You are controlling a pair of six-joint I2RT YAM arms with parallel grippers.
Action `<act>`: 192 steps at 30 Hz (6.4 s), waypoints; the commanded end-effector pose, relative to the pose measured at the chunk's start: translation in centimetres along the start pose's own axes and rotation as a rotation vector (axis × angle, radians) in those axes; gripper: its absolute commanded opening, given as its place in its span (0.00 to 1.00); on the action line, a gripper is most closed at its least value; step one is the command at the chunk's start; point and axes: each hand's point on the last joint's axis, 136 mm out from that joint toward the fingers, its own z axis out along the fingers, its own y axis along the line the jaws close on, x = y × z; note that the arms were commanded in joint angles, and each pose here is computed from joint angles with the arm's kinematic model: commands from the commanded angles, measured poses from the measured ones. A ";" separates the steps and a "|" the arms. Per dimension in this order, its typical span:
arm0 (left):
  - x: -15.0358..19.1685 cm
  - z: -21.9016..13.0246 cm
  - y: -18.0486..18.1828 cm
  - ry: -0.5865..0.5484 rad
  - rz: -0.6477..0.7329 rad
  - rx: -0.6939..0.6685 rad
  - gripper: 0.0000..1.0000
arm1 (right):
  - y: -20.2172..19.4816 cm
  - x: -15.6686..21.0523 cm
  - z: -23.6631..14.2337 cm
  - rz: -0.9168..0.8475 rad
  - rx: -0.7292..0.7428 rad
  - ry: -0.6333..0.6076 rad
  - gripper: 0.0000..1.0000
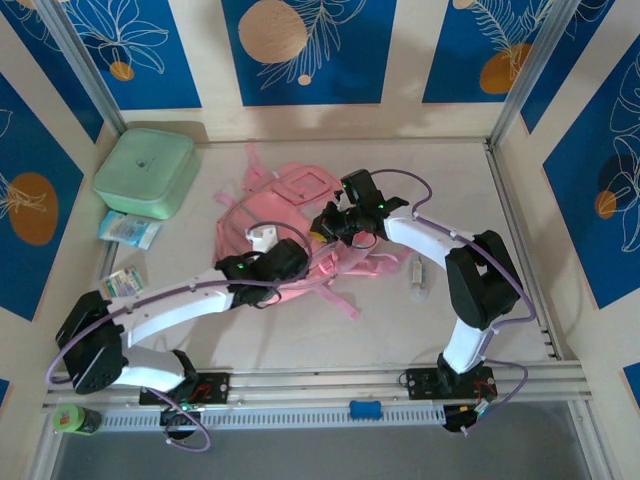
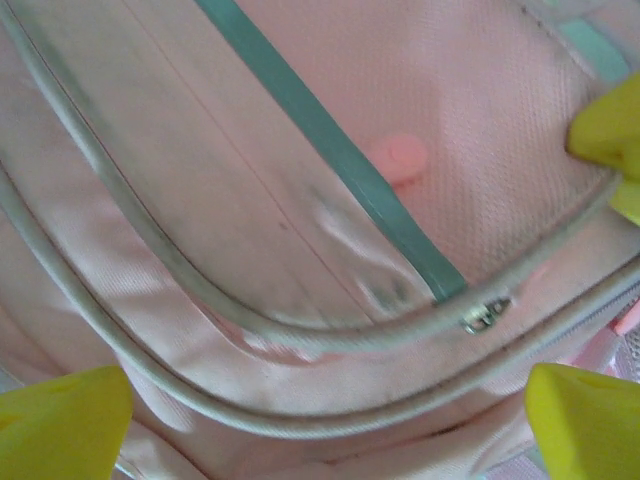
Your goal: Pack books, pencil case, and school supplies into a backpack
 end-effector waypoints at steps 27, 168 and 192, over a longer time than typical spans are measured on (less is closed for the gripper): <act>-2.7 3.2 -1.5 -0.216 -0.225 -0.160 0.99 | 1.7 0.0 -0.2 0.016 -0.085 -0.015 0.00; 0.1 1.4 -0.6 0.051 -0.014 -0.033 0.00 | 0.3 -2.4 -1.6 0.007 -0.041 -0.055 0.00; 2.4 -0.8 -9.7 0.162 0.310 0.326 0.00 | 1.2 -7.7 -5.5 -0.145 -0.062 0.028 0.17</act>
